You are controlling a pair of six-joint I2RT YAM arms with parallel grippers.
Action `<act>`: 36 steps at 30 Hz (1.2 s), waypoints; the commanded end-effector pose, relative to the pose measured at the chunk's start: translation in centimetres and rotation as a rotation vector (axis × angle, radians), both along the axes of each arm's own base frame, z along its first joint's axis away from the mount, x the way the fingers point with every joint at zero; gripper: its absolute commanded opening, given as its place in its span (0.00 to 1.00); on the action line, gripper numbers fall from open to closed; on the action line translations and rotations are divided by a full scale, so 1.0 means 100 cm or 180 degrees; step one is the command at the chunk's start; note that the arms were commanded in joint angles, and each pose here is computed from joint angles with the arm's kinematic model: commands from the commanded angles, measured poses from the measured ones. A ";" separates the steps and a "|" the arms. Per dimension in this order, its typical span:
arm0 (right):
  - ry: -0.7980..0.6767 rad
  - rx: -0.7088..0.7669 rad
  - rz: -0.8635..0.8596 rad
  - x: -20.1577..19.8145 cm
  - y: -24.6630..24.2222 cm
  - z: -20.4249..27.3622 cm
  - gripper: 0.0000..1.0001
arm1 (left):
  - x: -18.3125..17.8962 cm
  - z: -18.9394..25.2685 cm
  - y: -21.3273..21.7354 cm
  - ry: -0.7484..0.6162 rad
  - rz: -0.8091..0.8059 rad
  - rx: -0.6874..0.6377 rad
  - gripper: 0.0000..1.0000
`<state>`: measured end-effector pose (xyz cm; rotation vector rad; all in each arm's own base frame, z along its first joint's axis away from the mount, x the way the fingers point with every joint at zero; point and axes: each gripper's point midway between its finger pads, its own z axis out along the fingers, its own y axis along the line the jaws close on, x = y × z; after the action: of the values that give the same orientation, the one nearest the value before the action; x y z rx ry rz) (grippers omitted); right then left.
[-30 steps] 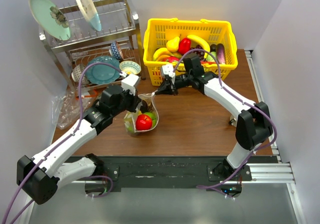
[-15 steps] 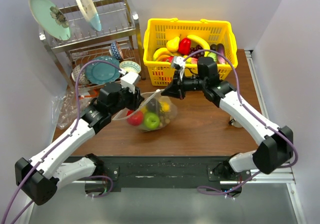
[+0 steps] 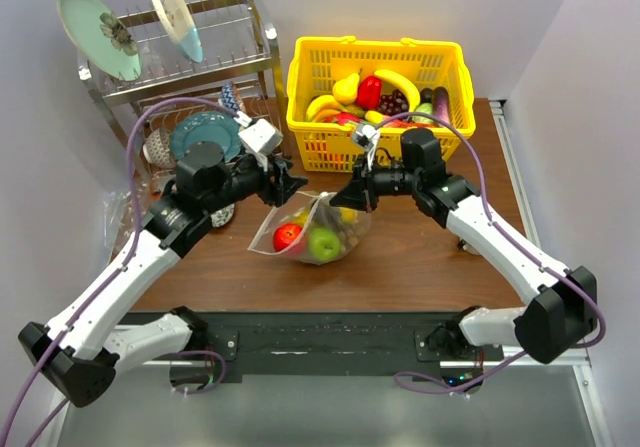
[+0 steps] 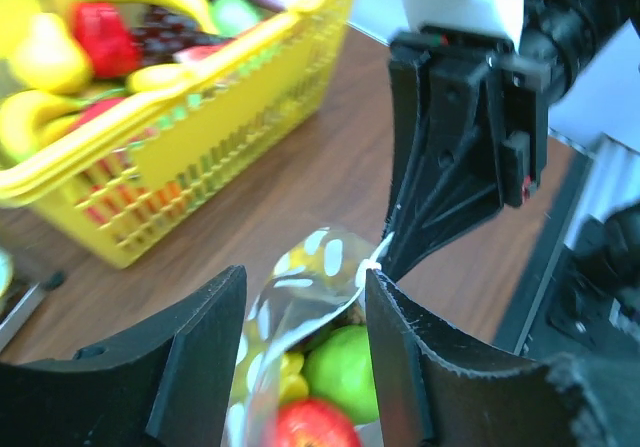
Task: Place the food in the zip-top bag and seal the zipper
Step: Zip the zipper food storage bag at the center of the board.
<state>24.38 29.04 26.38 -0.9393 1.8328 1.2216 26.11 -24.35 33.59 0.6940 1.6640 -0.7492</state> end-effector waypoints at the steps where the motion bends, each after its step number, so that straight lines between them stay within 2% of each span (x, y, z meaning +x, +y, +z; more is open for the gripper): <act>1: -0.0081 0.0183 -0.0079 -0.010 -0.004 0.028 0.00 | -0.020 0.013 -0.032 -0.0184 -0.0701 -0.0024 0.56; 8: -0.0074 0.0076 -0.0123 -0.020 -0.014 0.033 0.00 | -0.017 0.005 -0.054 -0.0419 -0.0722 0.0210 0.55; 19: -0.0118 0.0103 -0.0118 -0.032 -0.021 0.039 0.00 | -0.019 -0.004 -0.077 -0.0545 -0.0992 0.0381 0.41; 28: -0.0151 0.0072 -0.0111 -0.033 -0.023 0.035 0.00 | -0.031 -0.013 -0.082 -0.0469 -0.1219 0.0394 0.20; 33: -0.0191 0.0073 -0.0108 -0.033 -0.023 0.037 0.00 | -0.037 -0.015 -0.082 -0.0434 -0.1312 0.0408 0.00; 36: -0.0226 0.0036 -0.0141 -0.031 -0.025 0.039 0.00 | -0.037 -0.014 -0.079 -0.0450 -0.1275 0.0416 0.00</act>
<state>21.28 26.78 28.61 -0.8972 1.8484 1.1901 23.03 -32.03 29.94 1.1484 1.5520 -0.8337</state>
